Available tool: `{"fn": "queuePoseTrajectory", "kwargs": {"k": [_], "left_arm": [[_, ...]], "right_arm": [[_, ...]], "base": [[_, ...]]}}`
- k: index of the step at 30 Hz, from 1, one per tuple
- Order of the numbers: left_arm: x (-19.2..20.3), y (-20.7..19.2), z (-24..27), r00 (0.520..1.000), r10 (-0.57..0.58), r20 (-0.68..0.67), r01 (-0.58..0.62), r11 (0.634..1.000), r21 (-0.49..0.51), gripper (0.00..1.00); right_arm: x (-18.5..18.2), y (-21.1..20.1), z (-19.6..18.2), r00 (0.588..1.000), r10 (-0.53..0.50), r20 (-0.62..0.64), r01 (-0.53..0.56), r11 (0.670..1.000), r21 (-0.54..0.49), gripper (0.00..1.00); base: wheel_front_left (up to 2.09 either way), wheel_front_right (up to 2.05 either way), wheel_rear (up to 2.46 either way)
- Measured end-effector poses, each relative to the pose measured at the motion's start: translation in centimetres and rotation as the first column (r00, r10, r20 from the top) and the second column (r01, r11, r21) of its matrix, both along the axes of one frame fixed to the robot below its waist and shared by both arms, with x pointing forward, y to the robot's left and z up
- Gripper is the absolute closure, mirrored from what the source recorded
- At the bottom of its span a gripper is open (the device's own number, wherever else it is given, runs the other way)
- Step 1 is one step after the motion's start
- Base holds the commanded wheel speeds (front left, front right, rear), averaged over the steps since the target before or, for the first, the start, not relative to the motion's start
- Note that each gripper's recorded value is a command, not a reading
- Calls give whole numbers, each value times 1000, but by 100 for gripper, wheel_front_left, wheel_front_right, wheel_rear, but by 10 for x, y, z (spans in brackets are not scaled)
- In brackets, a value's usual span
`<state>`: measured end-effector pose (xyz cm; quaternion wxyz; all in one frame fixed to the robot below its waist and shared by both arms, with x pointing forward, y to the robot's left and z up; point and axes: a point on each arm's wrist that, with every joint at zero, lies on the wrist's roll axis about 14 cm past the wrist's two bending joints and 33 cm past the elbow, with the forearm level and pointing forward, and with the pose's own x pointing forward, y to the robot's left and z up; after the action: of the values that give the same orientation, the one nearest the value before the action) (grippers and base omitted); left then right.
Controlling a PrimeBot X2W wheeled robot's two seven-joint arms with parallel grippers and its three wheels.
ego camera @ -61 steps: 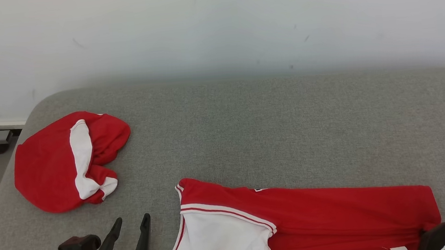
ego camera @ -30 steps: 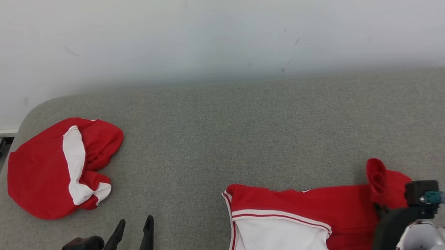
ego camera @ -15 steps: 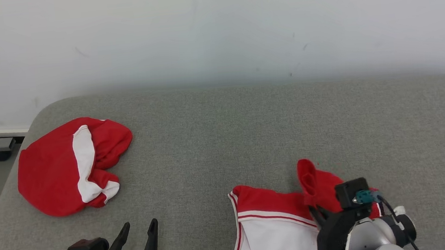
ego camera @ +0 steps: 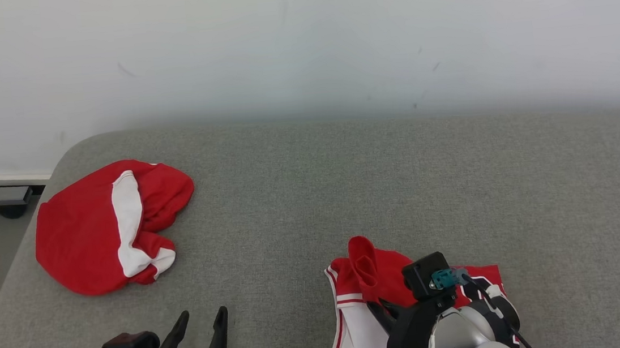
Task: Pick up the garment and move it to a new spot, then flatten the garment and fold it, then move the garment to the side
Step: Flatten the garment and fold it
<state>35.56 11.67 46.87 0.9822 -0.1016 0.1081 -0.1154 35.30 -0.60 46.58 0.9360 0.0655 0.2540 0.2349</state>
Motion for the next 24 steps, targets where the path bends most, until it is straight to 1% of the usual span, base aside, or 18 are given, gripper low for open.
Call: {"fn": "queuePoseTrajectory", "kwargs": {"k": [4, 9, 14, 15, 16, 17, 21, 24], "left_arm": [[1, -3, 3, 1000, -10, 4, 10, 1000, -5, 0], [3, 2, 5, 1000, 3, 9, -3, 1000, -4, 0], [3, 3, 4, 1000, 7, 6, -7, 1000, -4, 0], [3, 3, 3, 1000, 7, 5, -7, 1000, -4, 0], [3, 3, 3, 1000, 7, 5, -7, 1000, -4, 0], [3, 3, 3, 1000, 8, 4, -8, 1000, -4, 0], [3, 3, 2, 1000, 8, 1, -8, 1000, -3, 0], [3, 4, 2, 1000, 9, 0, -9, 1000, -1, 0]], "right_arm": [[5, 5, 5, 1000, 6, 8, -6, 1000, 4, 100], [5, 10, -3, 1000, 18, -22, -18, 1000, -3, 100], [3, 17, -5, 998, 37, -40, -37, 999, 16, 100], [2, 18, -7, 998, 41, -42, -40, 999, 14, 55], [2, 18, -7, 998, 42, -45, -41, 999, 15, 55], [3, 19, -7, 998, 41, -43, -40, 999, 21, 0], [6, 19, -3, 999, 33, -32, -32, 998, 45, 0], [13, 17, 8, 1000, 3, -5, -3, 994, 105, 0]], "base": [[0, 0, 0], [0, 0, 0], [0, 0, 0], [0, 0, 0], [0, 0, 0], [0, 0, 0], [0, 0, 0], [0, 0, 0]]}}
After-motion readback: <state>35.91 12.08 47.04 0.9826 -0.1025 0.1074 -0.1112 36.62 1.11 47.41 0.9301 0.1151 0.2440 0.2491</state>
